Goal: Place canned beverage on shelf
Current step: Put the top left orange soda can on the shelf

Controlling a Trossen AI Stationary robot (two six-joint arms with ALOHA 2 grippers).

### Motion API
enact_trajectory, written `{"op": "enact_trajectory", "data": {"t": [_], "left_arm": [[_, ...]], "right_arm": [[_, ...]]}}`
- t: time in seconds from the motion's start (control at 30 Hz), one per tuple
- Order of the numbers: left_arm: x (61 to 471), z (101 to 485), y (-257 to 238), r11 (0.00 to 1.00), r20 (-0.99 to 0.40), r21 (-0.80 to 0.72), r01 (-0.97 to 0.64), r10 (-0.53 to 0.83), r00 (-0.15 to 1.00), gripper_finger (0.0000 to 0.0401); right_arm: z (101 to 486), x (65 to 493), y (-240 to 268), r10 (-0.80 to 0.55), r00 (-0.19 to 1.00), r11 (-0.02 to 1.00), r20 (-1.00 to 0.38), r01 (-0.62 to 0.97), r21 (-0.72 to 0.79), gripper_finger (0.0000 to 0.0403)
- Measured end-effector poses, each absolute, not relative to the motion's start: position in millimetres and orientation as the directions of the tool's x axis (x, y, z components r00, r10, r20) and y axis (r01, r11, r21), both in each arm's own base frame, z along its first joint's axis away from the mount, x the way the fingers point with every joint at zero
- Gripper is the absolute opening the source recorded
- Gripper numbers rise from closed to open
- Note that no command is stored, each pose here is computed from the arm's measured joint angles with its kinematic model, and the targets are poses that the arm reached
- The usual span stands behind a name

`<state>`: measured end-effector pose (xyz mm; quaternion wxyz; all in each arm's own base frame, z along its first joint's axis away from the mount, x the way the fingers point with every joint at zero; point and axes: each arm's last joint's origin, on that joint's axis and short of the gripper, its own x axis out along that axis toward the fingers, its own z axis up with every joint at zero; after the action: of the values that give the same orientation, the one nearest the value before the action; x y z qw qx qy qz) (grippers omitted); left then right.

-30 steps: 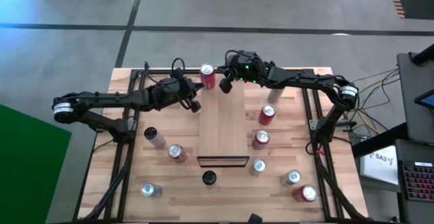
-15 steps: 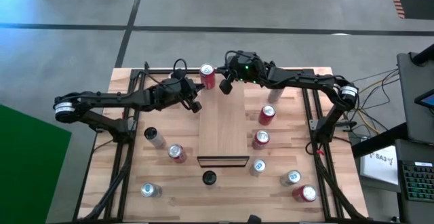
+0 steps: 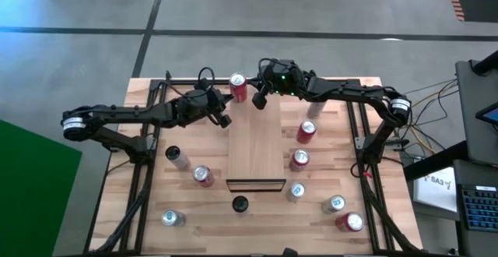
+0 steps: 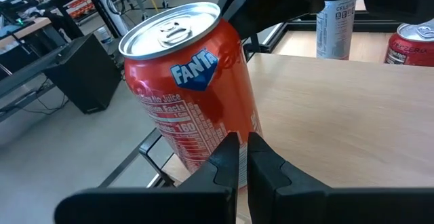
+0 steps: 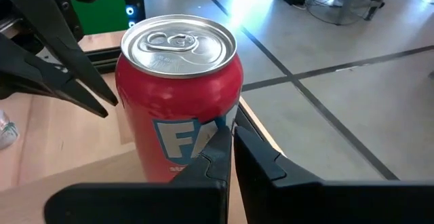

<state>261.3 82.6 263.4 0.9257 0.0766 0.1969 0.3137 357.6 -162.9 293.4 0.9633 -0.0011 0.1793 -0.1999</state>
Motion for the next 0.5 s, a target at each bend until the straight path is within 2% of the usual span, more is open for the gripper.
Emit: {"op": "enact_trajectory", "data": {"t": [0.5], "left_arm": [[261.4, 263.7, 82.6, 0.791, -0.313, 0.260, -0.554, 0.612, 0.727, 0.0000]], "right_arm": [[292.6, 359.0, -157.5, -0.338, 0.871, 0.940, -0.357, 0.327, -0.092, 0.0011]]}}
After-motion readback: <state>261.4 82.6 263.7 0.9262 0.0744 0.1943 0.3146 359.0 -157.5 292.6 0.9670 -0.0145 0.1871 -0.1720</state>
